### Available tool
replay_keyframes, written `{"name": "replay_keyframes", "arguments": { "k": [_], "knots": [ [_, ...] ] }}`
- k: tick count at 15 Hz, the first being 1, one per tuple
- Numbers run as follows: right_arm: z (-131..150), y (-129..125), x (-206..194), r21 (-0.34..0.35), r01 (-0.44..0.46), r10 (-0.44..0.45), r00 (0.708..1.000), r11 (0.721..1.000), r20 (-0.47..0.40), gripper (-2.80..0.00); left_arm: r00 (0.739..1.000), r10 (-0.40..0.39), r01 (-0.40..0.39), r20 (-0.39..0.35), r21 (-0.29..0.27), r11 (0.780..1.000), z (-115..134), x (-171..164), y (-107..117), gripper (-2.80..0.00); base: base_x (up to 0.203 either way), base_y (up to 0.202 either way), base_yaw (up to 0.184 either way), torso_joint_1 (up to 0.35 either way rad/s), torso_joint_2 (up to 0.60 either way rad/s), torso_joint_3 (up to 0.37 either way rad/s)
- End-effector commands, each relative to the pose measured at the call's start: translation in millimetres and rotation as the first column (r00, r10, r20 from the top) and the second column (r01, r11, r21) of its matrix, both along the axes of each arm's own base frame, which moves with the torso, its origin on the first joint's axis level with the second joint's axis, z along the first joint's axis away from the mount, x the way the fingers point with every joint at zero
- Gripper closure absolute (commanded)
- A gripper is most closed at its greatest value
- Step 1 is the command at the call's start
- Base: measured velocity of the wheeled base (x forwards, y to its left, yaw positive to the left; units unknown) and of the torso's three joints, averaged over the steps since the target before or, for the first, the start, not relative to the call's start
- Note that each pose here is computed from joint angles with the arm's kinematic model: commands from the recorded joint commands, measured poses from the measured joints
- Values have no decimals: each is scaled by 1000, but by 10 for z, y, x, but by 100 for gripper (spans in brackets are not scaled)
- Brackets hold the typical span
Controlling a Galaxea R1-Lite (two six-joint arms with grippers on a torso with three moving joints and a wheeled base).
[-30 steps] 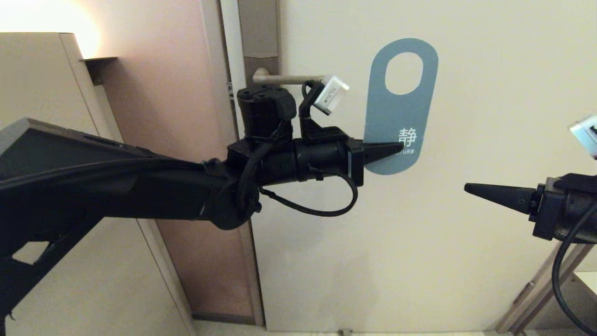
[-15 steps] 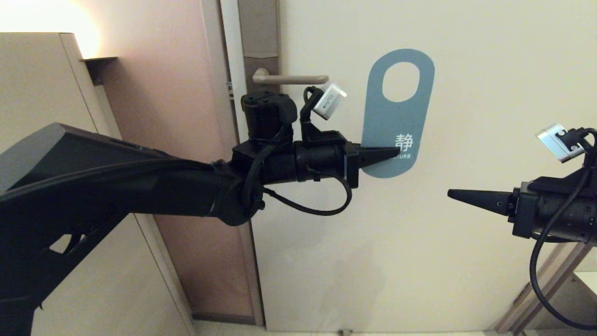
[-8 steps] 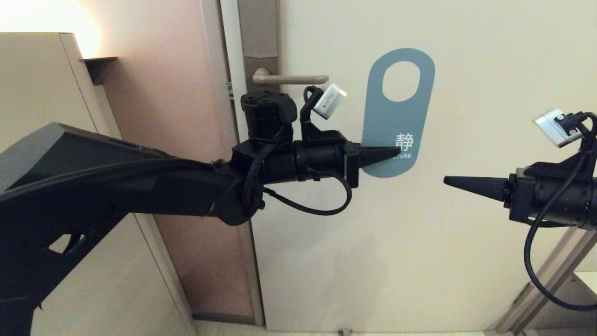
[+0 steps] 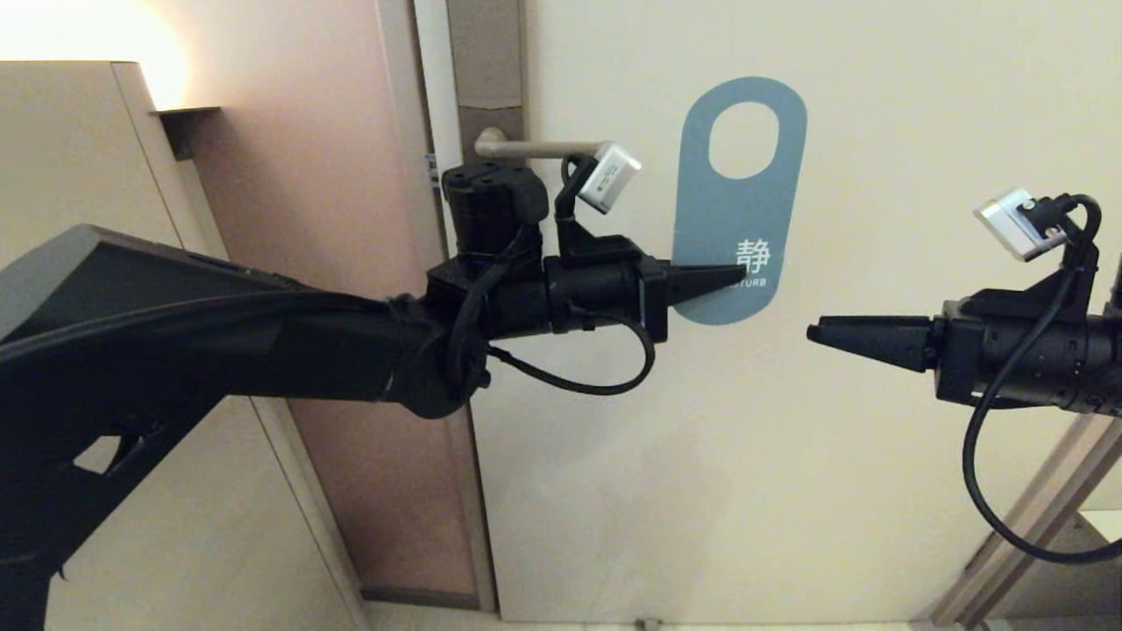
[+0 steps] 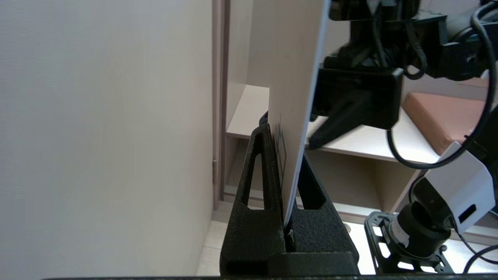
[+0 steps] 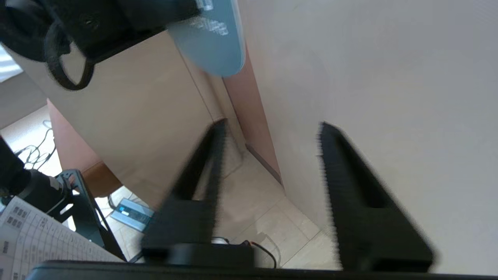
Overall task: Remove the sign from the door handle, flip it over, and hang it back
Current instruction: Hand it to the other hand
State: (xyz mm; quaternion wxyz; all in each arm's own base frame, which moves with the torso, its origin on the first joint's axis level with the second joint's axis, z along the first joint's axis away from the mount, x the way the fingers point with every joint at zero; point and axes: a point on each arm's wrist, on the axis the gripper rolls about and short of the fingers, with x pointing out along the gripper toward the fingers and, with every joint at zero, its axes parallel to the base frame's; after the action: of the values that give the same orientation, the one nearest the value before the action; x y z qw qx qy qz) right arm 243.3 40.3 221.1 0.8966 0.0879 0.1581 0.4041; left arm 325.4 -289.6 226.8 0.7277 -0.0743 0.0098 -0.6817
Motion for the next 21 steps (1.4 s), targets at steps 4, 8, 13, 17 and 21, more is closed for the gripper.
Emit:
{"name": "replay_keyframes", "arguments": {
  "k": [4,8,13,17,21],
  "knots": [
    [-13,42,46,4,-20,20,1000,1000,3,-280,1000,-2,2,-7,-1,1000,-4,4,12,0,0,0,0,0,0,0],
    [-60,105,107,9,-43,43,999,999,19,-280,999,-7,7,-51,-3,1000,-12,3,4,0,0,0,0,0,0,0],
    [-54,120,76,24,-87,86,995,996,41,-280,993,-52,50,-105,-25,998,-13,-81,-107,0,0,0,0,0,0,0],
    [-20,110,-3,31,-106,104,993,994,58,-280,987,-90,79,-131,-84,993,11,-121,-174,0,0,0,0,0,0,0],
    [49,108,-34,32,-108,105,991,994,86,-280,986,-98,88,-132,-80,993,-16,-144,-211,0,0,0,0,0,0,0]
  ]
}}
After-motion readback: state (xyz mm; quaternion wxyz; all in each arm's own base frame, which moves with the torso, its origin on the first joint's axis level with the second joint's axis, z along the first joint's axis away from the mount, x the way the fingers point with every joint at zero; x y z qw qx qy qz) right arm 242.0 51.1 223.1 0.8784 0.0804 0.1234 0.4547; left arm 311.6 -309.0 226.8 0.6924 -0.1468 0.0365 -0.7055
